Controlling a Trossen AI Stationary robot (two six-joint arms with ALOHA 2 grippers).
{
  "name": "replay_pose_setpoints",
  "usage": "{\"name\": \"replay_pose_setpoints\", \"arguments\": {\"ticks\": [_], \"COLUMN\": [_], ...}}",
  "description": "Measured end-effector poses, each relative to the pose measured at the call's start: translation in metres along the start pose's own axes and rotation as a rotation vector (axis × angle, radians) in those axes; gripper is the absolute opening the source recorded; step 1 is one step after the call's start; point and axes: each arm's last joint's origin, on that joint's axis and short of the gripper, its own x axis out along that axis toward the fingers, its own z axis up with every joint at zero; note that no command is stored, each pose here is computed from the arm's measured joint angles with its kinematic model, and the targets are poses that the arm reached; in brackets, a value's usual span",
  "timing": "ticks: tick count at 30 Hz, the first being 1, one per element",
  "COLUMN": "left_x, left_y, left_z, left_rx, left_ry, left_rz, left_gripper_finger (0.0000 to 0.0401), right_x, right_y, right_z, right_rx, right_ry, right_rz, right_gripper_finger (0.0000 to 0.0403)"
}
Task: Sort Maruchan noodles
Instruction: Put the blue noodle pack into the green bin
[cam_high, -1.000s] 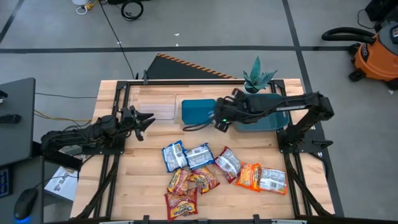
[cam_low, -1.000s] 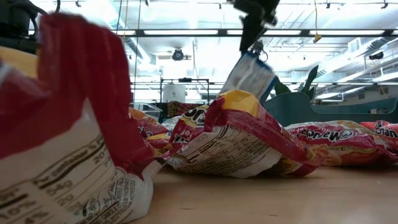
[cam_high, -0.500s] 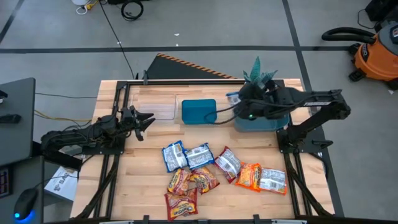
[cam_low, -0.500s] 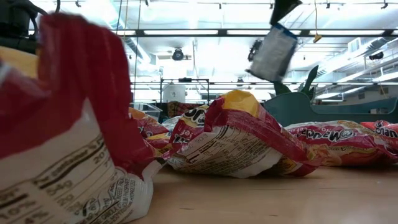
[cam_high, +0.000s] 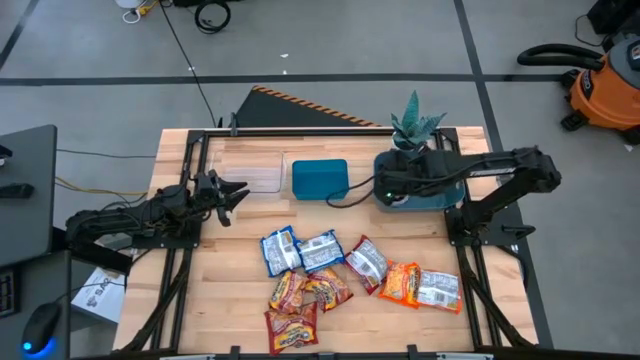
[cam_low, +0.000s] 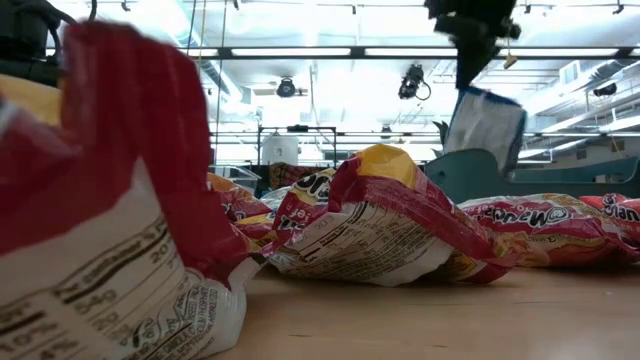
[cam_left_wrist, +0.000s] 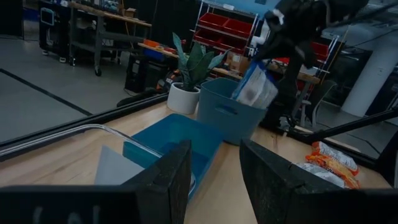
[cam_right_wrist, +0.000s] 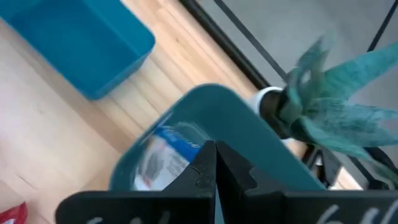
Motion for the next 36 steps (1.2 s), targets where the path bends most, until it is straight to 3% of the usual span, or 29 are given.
{"name": "replay_pose_setpoints", "arguments": {"ticks": [12, 17, 22, 29, 33, 36], "left_x": [0.000, 0.000, 0.000, -0.002, -0.002, -0.002], "left_y": [0.000, 0.001, 0.001, -0.002, -0.003, -0.003], "left_z": [0.000, 0.001, 0.006, 0.017, 0.020, 0.020], "left_rx": [0.001, 0.024, 0.082, 0.171, 0.187, 0.187], "left_ry": [-0.001, -0.014, -0.068, -0.180, -0.214, -0.218], "left_rz": [0.000, 0.023, 0.056, 0.055, 0.052, 0.052], "left_gripper_finger": [0.0142, 0.0142, 0.0142, 0.0142, 0.0142, 0.0142], "right_x": [0.030, 0.028, 0.014, -0.014, -0.004, 0.020], "right_y": [-0.011, -0.003, 0.021, 0.073, 0.116, 0.147], "right_z": [-0.010, -0.008, -0.007, 0.001, -0.001, -0.004], "right_rx": [0.003, 0.027, -0.009, -0.107, -0.188, -0.272], "right_ry": [0.188, 0.211, 0.141, -0.171, -0.235, -0.198], "right_rz": [-0.074, 0.049, 0.252, 0.538, 0.591, 0.637], "right_gripper_finger": [0.0078, 0.0086, 0.0086, 0.0085, 0.0085, 0.0087]}}
